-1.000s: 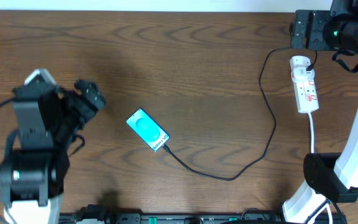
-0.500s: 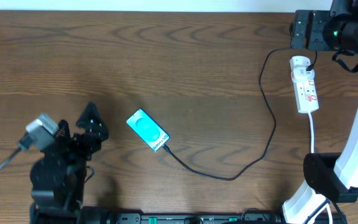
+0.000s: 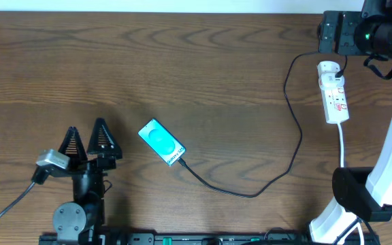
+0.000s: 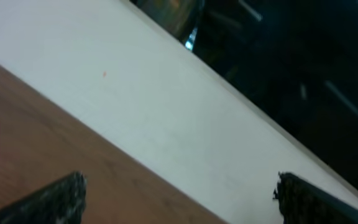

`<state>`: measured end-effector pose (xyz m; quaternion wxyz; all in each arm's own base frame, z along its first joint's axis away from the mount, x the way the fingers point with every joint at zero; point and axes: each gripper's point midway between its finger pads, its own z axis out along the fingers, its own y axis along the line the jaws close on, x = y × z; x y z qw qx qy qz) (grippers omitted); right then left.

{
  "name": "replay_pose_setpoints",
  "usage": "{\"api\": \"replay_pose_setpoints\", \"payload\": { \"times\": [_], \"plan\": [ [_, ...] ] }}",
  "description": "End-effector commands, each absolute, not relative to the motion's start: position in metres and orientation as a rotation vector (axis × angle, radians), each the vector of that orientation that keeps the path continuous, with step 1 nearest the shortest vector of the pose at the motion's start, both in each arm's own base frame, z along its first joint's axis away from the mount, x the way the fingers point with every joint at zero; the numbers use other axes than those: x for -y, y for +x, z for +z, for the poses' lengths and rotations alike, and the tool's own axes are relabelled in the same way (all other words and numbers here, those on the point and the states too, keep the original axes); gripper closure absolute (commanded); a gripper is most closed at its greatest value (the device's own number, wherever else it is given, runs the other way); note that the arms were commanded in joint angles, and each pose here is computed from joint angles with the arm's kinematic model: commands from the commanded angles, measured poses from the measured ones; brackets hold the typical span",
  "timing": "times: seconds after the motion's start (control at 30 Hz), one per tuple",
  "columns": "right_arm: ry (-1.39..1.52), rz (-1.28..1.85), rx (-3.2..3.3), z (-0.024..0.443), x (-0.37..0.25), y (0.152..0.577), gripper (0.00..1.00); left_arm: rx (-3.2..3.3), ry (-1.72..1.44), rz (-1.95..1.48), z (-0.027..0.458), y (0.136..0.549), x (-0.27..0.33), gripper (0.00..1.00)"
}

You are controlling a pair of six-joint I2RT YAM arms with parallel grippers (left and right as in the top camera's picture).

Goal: Plug charger to phone and switch on socket

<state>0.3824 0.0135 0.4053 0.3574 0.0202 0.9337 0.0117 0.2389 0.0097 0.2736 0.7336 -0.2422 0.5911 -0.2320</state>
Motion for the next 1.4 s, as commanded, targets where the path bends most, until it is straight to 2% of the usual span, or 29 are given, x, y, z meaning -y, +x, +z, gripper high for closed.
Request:
{"api": "replay_pose_setpoints", "payload": {
  "times": [0.0,0.5,0.93,1.37],
  "plan": [
    [0.070,0.027,-2.397,0.410,-0.012,0.378,0.01,-1.275,-0.529,-0.501,0.267,0.237,-0.012,0.02],
    [0.070,0.027,-2.397,0.410,-0.012,0.378,0.01,-1.284,-0.561,-0.475,0.227,0.239,-0.019,0.02],
    [0.070,0.027,-2.397,0.410,-0.012,0.378,0.01,-1.612,-0.648,-0.381,0.137,0.243,-0.018,0.02],
    [0.070,0.028,-2.397,0.410,-0.012,0.378,0.01,-1.624,-0.607,-0.361,0.138,0.243,-0.016,0.02]
  ]
}}
